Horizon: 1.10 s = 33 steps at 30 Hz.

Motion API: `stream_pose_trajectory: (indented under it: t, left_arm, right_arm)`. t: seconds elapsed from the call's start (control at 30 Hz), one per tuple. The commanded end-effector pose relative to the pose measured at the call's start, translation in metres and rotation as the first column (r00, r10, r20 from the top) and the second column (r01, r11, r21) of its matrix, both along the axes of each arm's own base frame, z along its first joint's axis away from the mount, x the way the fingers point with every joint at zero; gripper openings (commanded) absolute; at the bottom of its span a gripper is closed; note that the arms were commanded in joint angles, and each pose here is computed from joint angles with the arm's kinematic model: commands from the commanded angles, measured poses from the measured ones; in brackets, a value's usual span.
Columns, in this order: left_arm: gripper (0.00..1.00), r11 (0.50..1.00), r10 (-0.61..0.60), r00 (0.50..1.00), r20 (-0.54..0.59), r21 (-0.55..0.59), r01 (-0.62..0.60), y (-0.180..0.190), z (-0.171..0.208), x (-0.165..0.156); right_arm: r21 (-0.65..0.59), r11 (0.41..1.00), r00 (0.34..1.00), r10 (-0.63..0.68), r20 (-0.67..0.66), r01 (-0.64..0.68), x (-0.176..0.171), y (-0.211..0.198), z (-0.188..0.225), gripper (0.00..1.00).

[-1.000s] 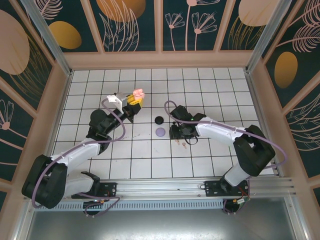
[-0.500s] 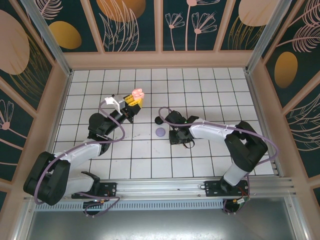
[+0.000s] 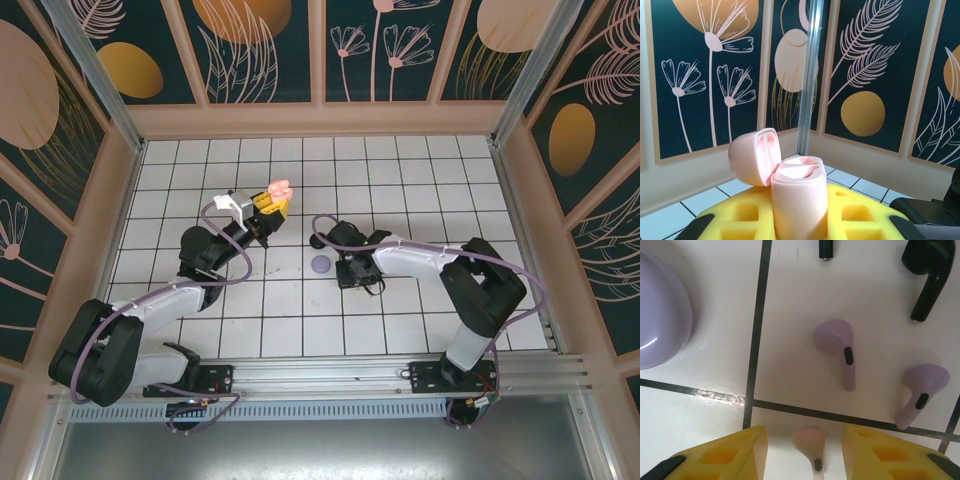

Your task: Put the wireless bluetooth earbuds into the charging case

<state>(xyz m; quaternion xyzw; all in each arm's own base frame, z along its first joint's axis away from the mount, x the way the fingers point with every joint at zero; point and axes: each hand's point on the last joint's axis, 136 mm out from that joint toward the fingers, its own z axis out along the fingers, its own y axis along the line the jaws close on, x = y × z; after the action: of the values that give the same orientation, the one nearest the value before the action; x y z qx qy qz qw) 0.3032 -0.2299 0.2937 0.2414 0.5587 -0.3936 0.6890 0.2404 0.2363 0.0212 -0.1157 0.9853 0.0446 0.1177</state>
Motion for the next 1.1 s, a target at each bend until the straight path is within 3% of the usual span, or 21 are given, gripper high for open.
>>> stream_pose_trajectory:
  t: [0.0, 0.73, 1.07]
  left_arm:
    - [0.00, 0.999, -0.028, 0.999, 0.040, -0.027, 0.029, -0.003, 0.014, -0.005]
    - [0.00, 0.999, -0.041, 0.998, 0.039, -0.027, 0.042, -0.006, 0.014, -0.006]
    - [0.00, 0.998, -0.052, 0.998, 0.035, -0.023, 0.052, -0.008, 0.014, -0.007]
  right_arm:
    - [-0.028, 0.999, 1.000, 0.019, 0.010, -0.019, 0.002, 0.002, 0.000, 0.43]
    - [-0.061, 0.998, 1.000, 0.015, -0.008, -0.015, 0.000, -0.002, -0.015, 0.37]
    - [-0.047, 0.999, 1.000, 0.018, -0.006, -0.018, -0.002, -0.001, -0.012, 0.24]
